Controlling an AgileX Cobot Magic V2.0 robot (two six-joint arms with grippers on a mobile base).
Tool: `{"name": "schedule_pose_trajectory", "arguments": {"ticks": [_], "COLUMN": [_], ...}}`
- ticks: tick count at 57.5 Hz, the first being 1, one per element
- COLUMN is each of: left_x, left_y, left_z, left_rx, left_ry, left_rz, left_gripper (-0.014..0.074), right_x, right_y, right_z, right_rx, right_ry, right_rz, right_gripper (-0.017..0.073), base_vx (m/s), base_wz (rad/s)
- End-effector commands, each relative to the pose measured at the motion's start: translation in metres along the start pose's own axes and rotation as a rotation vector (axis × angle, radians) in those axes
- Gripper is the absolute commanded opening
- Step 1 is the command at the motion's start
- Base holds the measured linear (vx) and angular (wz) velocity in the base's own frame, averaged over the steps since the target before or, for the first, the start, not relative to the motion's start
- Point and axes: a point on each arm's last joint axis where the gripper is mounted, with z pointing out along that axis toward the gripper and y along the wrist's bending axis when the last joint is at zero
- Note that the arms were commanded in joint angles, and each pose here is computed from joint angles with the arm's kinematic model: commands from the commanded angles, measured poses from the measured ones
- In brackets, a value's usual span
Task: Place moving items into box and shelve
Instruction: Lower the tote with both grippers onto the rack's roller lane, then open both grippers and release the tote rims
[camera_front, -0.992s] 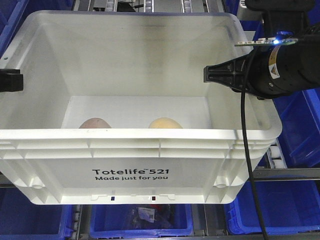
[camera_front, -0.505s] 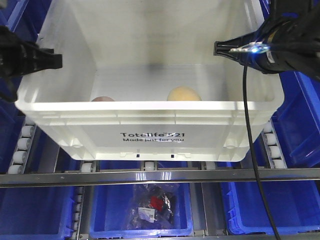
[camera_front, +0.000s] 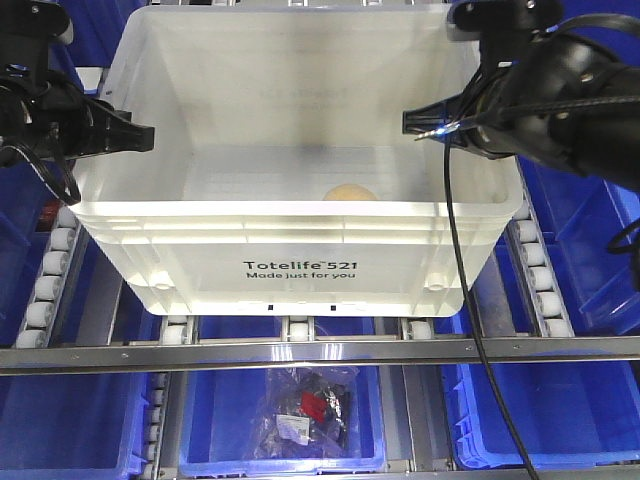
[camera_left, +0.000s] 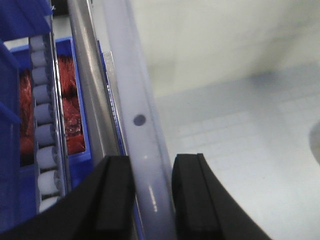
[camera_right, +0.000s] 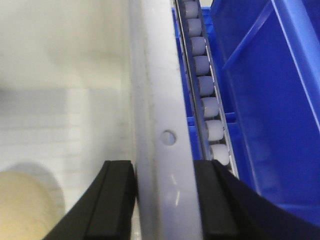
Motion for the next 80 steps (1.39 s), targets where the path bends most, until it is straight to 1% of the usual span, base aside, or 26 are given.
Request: {"name": "schedule_pose_trajectory", "arguments": {"ticks": [1,6,12,18,19,22,23,26,31,37,38,41,45,49,55,56,57,59,62,64,70,74,80], "left_x": [-0.034,-0.035,-0.038,-0.041,-0.040,-0.040,-0.040,-0.038,-0.033,-0.026,-0.025,-0.019,-0.008,0.008,0.031,0.035,0.039,0.046,0.057,0.064,0.082,0.091,0.101], "left_y": [-0.008,-0.008,-0.006,-0.004,-0.003,-0.001,-0.001,0.001,0.005,0.009,0.009,0.011,0.011,0.008,0.001,0.001,-0.001,-0.002,-0.005,-0.006,-0.009,-0.009,-0.009], "left_z": [-0.022,-0.026,-0.039,-0.058,-0.061,-0.074,-0.077,-0.090,-0.111,-0.136,-0.139,-0.150,-0.162,-0.169,-0.179,-0.181,-0.182,-0.186,-0.190,-0.193,-0.200,-0.204,-0.207], "left_rx": [0.046,0.044,0.041,0.035,0.033,0.026,0.024,0.016,0.002,-0.014,-0.015,-0.022,-0.015,0.013,0.090,0.095,0.109,0.127,0.151,0.166,0.200,0.202,0.205], "left_ry": [-0.249,-0.251,-0.277,-0.303,-0.299,-0.300,-0.299,-0.290,-0.272,-0.252,-0.247,-0.221,-0.175,-0.142,-0.150,-0.155,-0.151,-0.157,-0.161,-0.161,-0.155,-0.150,-0.142], "left_rz": [0.011,0.011,0.007,0.000,-0.001,-0.004,-0.005,-0.008,-0.014,-0.025,-0.027,-0.034,-0.030,-0.009,0.026,0.040,0.039,0.061,0.075,0.076,0.053,0.055,0.055], "left_gripper": [0.0447,0.0543,0.0599,0.0597,0.0595,0.0587,0.0587,0.0584,0.0582,0.0577,0.0577,0.0577,0.0577,0.0577,0.0577,0.0577,0.0577,0.0577,0.0577,0.0577,0.0577,0.0577,0.0576], "right_x": [-0.031,-0.031,-0.032,-0.035,-0.035,-0.035,-0.035,-0.034,-0.029,-0.010,-0.006,0.004,0.019,0.034,0.059,0.064,0.069,0.078,0.092,0.101,0.127,0.140,0.156], "right_y": [0.006,0.002,-0.005,-0.014,-0.015,-0.019,-0.020,-0.024,-0.031,-0.039,-0.039,-0.046,-0.058,-0.071,-0.090,-0.093,-0.095,-0.099,-0.107,-0.111,-0.121,-0.125,-0.133], "right_z": [-0.025,-0.027,-0.036,-0.052,-0.054,-0.064,-0.066,-0.076,-0.090,-0.104,-0.105,-0.113,-0.123,-0.135,-0.149,-0.151,-0.151,-0.155,-0.161,-0.165,-0.173,-0.177,-0.181], "right_rx": [-0.131,-0.108,-0.080,-0.104,-0.110,-0.141,-0.147,-0.172,-0.218,-0.296,-0.305,-0.320,-0.322,-0.316,-0.304,-0.305,-0.306,-0.310,-0.320,-0.334,-0.368,-0.384,-0.380], "right_ry": [-0.222,-0.219,-0.220,-0.230,-0.230,-0.228,-0.226,-0.211,-0.204,-0.222,-0.224,-0.243,-0.252,-0.268,-0.278,-0.279,-0.269,-0.263,-0.255,-0.249,-0.218,-0.208,-0.215], "right_rz": [-0.070,-0.070,-0.055,-0.046,-0.056,-0.059,-0.071,-0.070,-0.100,-0.124,-0.137,-0.150,-0.165,-0.178,-0.173,-0.172,-0.175,-0.181,-0.186,-0.191,-0.198,-0.203,-0.195], "right_gripper": [0.0414,0.0457,0.0467,0.0467,0.0467,0.0467,0.0467,0.0467,0.0467,0.0467,0.0467,0.0467,0.0467,0.0467,0.0467,0.0467,0.0467,0.0467,0.0467,0.0467,0.0467,0.0465,0.0453], "base_vx": [0.00,0.00,0.00,0.00,0.00,0.00,0.00,0.00,0.00,0.00,0.00,0.00,0.00,0.00,0.00,0.00,0.00,0.00,0.00,0.00,0.00,0.00,0.00], "base_wz": [0.00,0.00,0.00,0.00,0.00,0.00,0.00,0.00,0.00,0.00,0.00,0.00,0.00,0.00,0.00,0.00,0.00,0.00,0.00,0.00,0.00,0.00,0.00]}}
